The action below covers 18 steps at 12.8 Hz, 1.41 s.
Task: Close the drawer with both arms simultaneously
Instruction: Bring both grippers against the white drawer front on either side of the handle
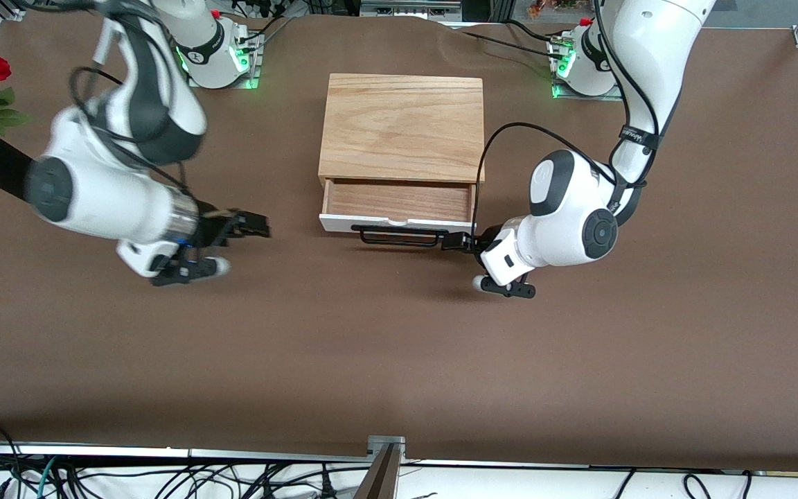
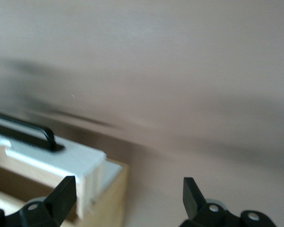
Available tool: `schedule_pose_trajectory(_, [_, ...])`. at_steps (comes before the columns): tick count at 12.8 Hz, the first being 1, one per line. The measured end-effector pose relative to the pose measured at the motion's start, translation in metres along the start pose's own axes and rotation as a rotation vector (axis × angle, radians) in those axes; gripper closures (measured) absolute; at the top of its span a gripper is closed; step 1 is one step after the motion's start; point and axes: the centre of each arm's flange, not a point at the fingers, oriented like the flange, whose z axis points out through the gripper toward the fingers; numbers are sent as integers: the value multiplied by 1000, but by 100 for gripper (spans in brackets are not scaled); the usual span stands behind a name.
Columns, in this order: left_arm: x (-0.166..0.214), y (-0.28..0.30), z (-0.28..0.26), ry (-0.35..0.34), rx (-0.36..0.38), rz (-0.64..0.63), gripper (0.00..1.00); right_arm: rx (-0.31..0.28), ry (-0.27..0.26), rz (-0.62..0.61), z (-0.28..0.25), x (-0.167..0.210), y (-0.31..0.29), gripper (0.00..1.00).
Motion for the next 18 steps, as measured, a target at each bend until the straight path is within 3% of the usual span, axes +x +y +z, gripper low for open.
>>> schedule_pose_trajectory(3, [-3, -4, 17, -43, 7, -6, 0, 45, 24, 36, 61, 5, -51, 0])
schedule_pose_trajectory(8, [-4, -9, 26, -70, 8, -14, 0, 129, -36, 87, 106, 0, -71, 0])
schedule_pose_trajectory(13, [-2, 0, 11, -67, -10, -5, 0, 146, -109, 113, 141, -16, -73, 0])
schedule_pose_trajectory(15, [-6, 15, 9, -76, -51, -8, 0, 145, -108, 114, 142, -17, -71, 0])
schedule_pose_trajectory(18, [-12, 26, 19, -87, -49, 6, 0, 145, -104, 114, 144, -22, -69, 0])
